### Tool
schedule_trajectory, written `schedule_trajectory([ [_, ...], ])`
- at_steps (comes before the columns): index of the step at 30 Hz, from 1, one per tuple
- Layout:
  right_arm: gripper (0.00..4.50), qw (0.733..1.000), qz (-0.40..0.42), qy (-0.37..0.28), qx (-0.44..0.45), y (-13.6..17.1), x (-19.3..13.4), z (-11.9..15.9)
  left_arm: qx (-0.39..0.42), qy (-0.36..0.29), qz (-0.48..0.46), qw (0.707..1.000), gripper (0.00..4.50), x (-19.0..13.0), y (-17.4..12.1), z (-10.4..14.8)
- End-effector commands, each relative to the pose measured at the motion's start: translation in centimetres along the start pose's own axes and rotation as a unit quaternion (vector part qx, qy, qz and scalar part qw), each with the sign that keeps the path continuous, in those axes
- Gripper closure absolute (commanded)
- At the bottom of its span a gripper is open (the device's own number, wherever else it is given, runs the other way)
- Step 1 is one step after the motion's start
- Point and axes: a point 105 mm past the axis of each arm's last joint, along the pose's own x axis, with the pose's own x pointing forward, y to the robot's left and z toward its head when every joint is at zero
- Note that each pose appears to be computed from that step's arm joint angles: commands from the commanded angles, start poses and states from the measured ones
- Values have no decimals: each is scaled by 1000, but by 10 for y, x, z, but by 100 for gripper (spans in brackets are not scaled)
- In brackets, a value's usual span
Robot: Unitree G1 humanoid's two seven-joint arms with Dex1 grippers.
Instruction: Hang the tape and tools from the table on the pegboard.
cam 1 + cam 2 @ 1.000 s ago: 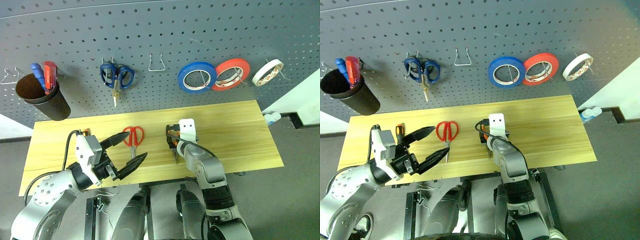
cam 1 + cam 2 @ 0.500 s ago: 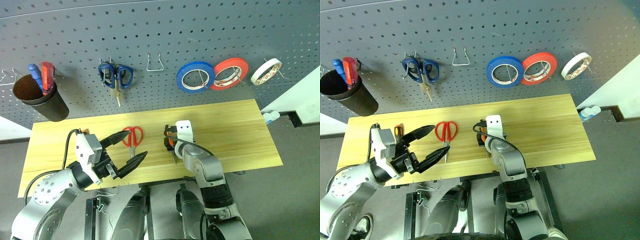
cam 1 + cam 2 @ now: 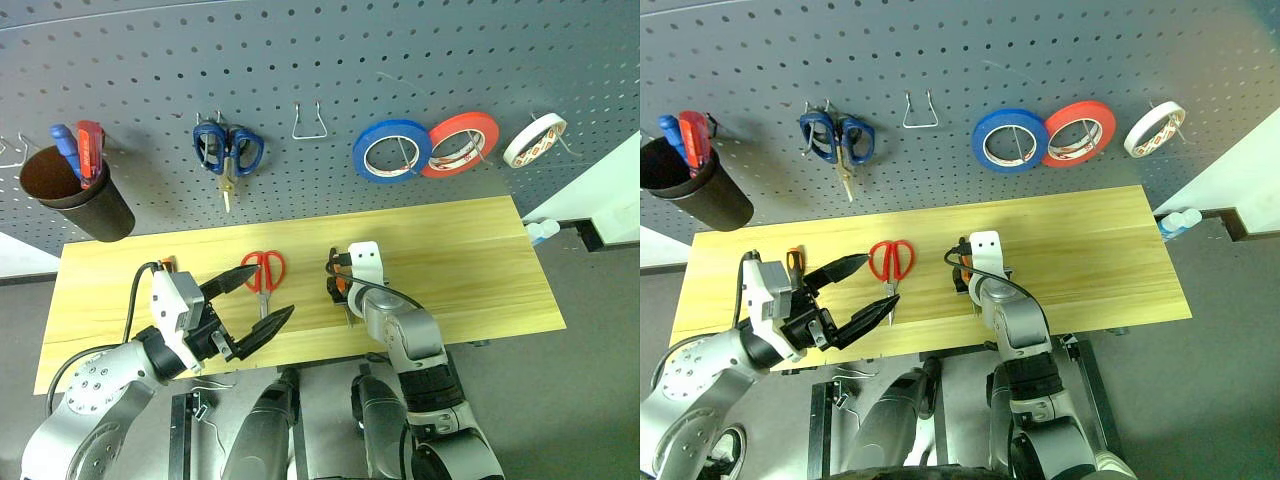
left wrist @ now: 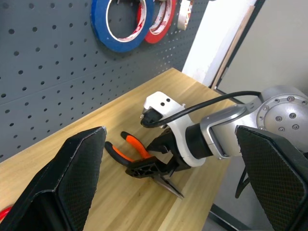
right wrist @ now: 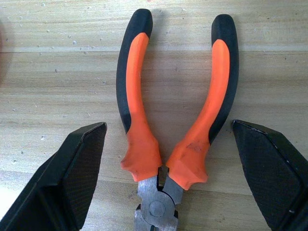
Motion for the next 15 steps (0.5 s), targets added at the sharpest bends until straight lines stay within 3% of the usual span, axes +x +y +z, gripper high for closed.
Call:
schedule_trajectory([
  [1,15,1000,4,16,1,2,2,-10,8,-10,-8,1000,0,-1,-7,9],
  [6,15,1000,-2,17,0,-3,2,-10,7,-9,-7,1000,0,0,-7,8],
  [13,233,1000,-6,16,-1,-6,2,-10,8,-10,-5,1000,0,0,-6,9],
  [15,242,1000,-7,16,-1,-7,2,-10,9,-11,-4,1000,0,0,-6,9],
])
